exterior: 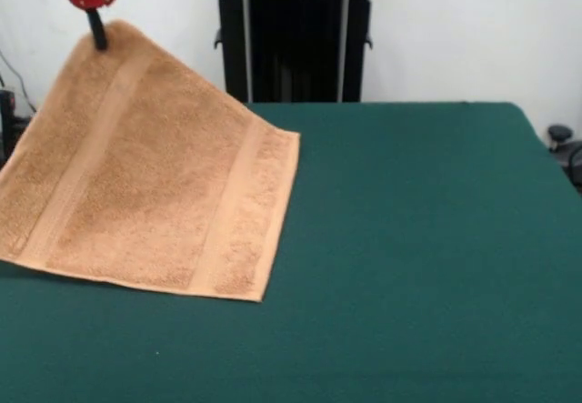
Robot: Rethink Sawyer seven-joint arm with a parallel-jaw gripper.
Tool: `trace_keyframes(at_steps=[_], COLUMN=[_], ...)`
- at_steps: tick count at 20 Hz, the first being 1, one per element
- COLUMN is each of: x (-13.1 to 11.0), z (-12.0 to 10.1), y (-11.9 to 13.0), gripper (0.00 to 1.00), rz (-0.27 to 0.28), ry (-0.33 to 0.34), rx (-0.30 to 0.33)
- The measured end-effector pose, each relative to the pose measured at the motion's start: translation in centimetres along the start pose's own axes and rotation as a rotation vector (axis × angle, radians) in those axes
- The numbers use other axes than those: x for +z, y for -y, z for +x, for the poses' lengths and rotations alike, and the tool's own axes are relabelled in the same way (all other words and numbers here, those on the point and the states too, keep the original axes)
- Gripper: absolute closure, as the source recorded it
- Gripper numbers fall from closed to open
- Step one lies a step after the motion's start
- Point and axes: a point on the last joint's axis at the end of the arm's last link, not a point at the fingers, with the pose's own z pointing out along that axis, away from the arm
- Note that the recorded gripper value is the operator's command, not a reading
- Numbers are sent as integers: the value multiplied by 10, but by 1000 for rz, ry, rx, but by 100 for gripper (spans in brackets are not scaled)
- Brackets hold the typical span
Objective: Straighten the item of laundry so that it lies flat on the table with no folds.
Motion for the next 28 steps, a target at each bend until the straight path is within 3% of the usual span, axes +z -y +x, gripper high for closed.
trace_keyframes(at_steps=[2, 3, 10, 17, 27, 28], x=[-2, -3, -3, -8, -11, -8], z=[-6, -14, -18, -10, 6, 7], y=[6, 9, 4, -17, -67, -84], gripper=[100, 0, 0, 0, 0, 0], rz=[-9, -30, -57, -87, -113, -117], ry=[-3, -11, -20, -22, -4, 5], rx=[-17, -66, -128, -184, -269, -292])
